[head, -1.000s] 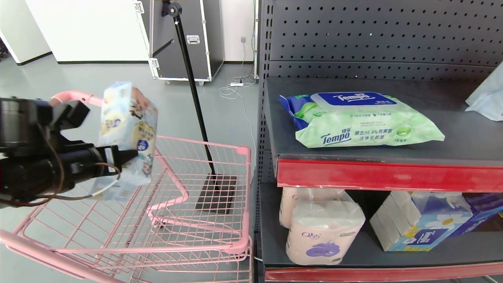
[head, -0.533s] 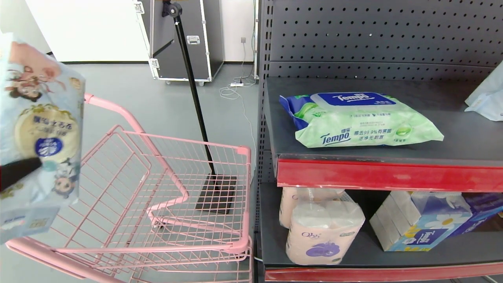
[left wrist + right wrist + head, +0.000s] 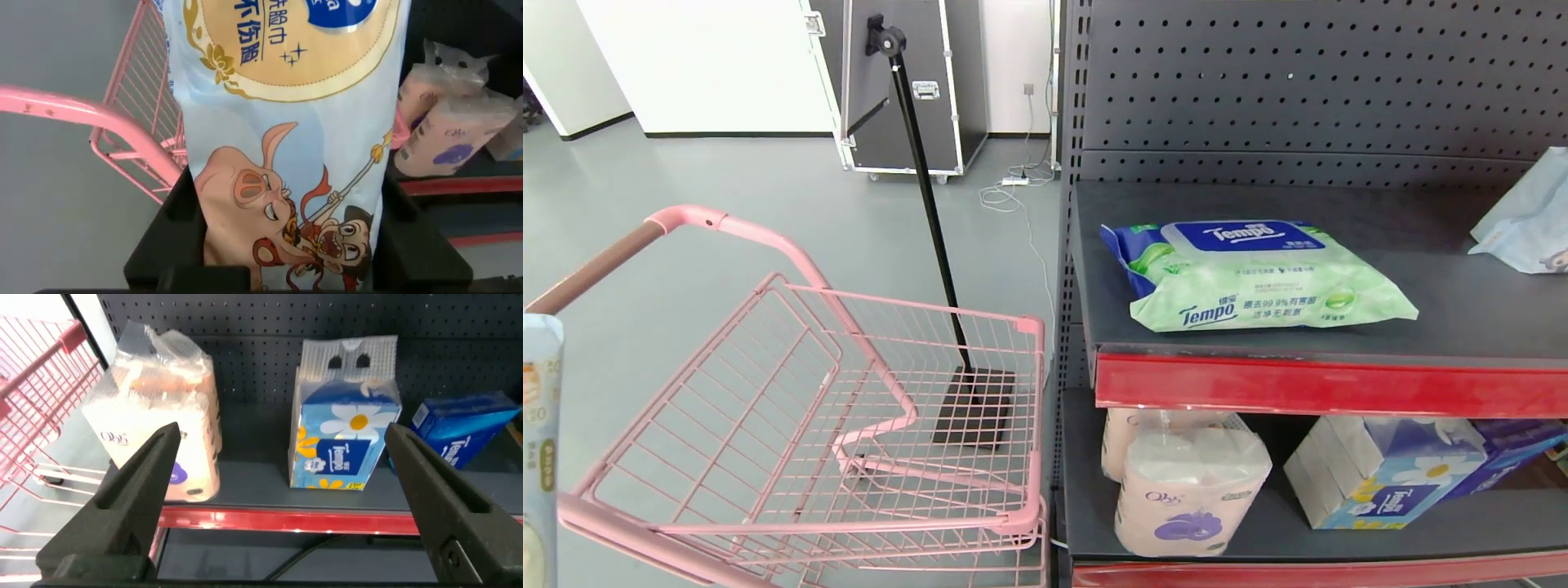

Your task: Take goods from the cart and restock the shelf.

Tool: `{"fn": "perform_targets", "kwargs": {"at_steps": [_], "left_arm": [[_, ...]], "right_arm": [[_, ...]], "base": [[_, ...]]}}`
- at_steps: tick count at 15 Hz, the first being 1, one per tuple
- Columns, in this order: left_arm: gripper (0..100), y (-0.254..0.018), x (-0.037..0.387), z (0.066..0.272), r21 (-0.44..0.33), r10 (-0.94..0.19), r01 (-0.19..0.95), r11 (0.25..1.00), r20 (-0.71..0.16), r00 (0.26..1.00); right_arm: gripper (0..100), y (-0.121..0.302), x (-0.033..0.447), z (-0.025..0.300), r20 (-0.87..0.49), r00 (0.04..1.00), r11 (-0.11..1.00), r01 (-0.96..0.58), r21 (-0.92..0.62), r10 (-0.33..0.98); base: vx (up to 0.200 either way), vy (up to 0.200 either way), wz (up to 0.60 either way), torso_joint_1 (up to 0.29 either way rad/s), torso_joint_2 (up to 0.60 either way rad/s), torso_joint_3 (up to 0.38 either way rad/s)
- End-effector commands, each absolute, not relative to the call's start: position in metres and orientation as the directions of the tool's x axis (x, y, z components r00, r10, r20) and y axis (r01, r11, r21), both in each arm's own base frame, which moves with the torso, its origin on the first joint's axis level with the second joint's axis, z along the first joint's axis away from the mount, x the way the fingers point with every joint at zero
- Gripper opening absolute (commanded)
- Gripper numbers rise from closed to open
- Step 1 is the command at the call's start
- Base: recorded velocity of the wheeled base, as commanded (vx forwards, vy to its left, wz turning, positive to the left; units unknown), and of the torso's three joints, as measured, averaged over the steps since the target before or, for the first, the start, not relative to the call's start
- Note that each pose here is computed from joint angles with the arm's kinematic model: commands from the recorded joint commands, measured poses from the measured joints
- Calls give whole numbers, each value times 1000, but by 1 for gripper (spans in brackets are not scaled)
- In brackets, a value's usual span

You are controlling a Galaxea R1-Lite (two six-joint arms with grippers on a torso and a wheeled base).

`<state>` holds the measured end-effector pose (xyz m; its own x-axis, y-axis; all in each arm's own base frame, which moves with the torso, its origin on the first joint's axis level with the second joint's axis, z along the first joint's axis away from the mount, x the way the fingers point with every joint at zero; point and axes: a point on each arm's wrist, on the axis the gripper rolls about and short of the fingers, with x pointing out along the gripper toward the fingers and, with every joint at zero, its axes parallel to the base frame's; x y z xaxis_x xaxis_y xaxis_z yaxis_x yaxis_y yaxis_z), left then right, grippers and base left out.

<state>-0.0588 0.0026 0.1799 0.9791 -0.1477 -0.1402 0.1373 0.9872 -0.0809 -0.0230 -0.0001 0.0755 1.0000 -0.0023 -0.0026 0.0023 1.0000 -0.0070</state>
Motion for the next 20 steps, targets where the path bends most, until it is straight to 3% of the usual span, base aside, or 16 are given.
{"fn": "perform_targets", "kwargs": {"at_steps": [1, 7, 12, 20], "left_arm": [[0, 4, -70, 173, -75, -166, 161, 984, -75, 983], [0, 7, -64, 176, -74, -192, 185, 980, -90, 977], [0, 11, -60, 180, -26, -254, 253, 967, -81, 964], [0, 10, -54, 186, 24, -250, 252, 967, -77, 965]], "right_arm": [[100, 0, -23, 75, -3, 1000, 1000, 2, -8, -2], [100, 0, -23, 76, -2, 1000, 1000, 0, -5, 0], [100, 0, -23, 76, -2, 1000, 1000, 0, -5, 0], [100, 0, -23, 76, -2, 1000, 1000, 0, -5, 0]], "base": [[0, 0, 0, 144, -486, -339], [0, 0, 0, 182, -548, -365], [0, 0, 0, 213, -551, -346], [0, 0, 0, 115, -282, -164]]}}
